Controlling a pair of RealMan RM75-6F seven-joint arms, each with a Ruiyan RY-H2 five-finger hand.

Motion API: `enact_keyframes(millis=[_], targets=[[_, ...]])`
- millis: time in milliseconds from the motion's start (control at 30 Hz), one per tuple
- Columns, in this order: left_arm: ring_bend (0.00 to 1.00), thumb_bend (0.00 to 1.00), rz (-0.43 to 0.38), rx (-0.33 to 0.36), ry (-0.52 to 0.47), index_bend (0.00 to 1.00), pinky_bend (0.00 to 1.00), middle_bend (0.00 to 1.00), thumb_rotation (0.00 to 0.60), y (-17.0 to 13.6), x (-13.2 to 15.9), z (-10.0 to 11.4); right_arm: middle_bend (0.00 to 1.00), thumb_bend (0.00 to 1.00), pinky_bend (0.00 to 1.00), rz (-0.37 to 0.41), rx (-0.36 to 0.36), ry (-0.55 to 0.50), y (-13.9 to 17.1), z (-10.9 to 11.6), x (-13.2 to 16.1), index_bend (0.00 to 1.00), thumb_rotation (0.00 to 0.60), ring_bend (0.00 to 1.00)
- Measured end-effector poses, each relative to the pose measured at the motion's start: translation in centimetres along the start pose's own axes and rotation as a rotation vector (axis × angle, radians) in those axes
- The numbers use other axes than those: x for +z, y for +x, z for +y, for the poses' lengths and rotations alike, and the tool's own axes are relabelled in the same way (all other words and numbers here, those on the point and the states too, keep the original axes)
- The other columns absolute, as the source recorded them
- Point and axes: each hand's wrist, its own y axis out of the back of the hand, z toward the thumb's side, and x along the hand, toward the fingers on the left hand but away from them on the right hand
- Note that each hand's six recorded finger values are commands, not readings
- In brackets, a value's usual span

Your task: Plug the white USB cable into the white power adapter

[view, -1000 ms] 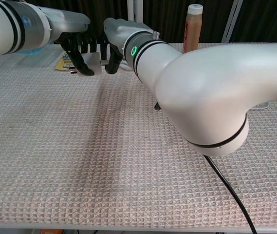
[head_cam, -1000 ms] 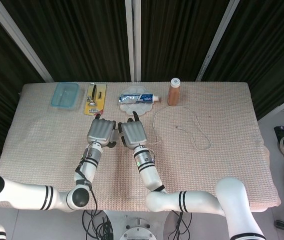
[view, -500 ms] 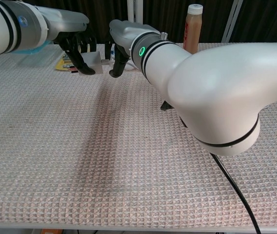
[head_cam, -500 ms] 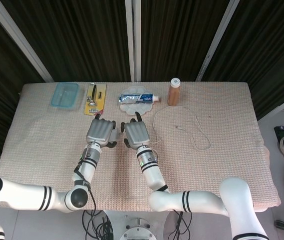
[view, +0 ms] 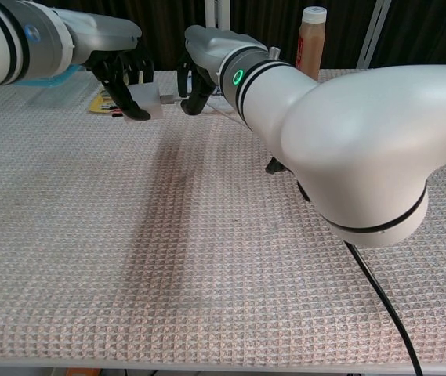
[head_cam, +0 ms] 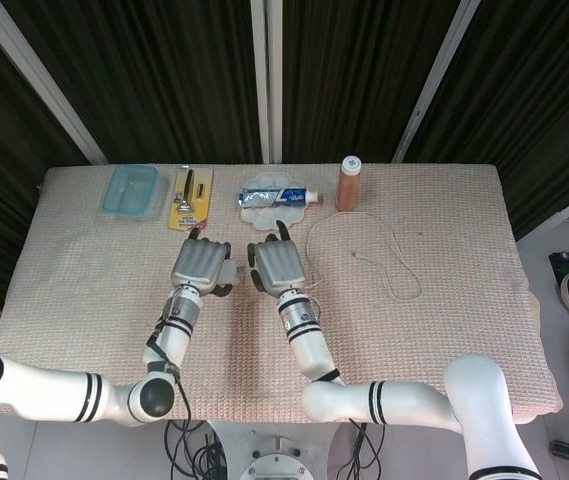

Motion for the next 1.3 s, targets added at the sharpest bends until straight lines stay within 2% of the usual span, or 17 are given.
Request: enact_keyframes(millis=[633, 700, 767, 800, 867, 967, 1100, 1300], targets=[[0.35, 0.2, -0.005, -0.002, 0.001, 0.52, 0.14, 0.55, 0.535, 0.1, 0.3, -0.1, 0.51, 0.33, 0.03, 0.004, 0.001, 0.008, -0.1, -0.4, 0.6, 0.6, 0.6, 0.29], [0.35, 0.2, -0.003, -0.001, -0.003, 0.52, 0.14, 0.55, 0.537, 0.1, 0.1, -0.1, 0.51, 0.24, 0.03, 0.003, 0.0, 0.009, 0.0, -0.4, 0.4, 0.53, 0.6, 0.29], [0.35, 0.2, -0.002, 0.003, -0.009, 0.52, 0.14, 0.54, 0.536, 0.0, -0.1, -0.2, 0.49, 0.1, 0.03, 0.002, -0.002, 0.003, 0.1, -0.2, 0.1, 0.4, 0.6, 0.27], [0.35, 0.2, -0.003, 0.005, -0.013, 0.52, 0.14, 0.54, 0.535, 0.0, -0.2, -0.2, 0.47, 0.06, 0.03, 0.002, -0.001, 0.001, 0.1, -0.2, -0.1, 0.35, 0.6, 0.26], [0.34, 0.2, -0.005, 0.01, -0.02, 0.52, 0.14, 0.53, 0.535, -0.2, -0.6, -0.3, 0.43, 0.03, 0.03, 0.002, -0.002, -0.001, 0.4, 0.1, -0.6, 0.24, 0.6, 0.23], [0.34, 0.2, -0.009, 0.019, -0.028, 0.52, 0.14, 0.52, 0.535, -0.4, -1.2, -0.5, 0.36, 0.03, 0.03, 0.001, -0.005, 0.005, 1.0, 0.5, -1.6, 0.14, 0.6, 0.19], [0.3, 0.2, -0.018, 0.023, -0.031, 0.49, 0.13, 0.49, 0.592, -0.7, -2.1, -1.4, 0.31, 0.03, 0.03, -0.005, -0.019, 0.032, 2.0, 1.5, -3.7, 0.1, 0.6, 0.16], [0.2, 0.2, -0.019, -0.029, -0.006, 0.41, 0.07, 0.4, 0.6, -0.5, -3.8, -4.6, 0.29, 0.03, 0.03, -0.032, -0.061, 0.085, 4.1, 4.0, -8.3, 0.1, 0.6, 0.14]])
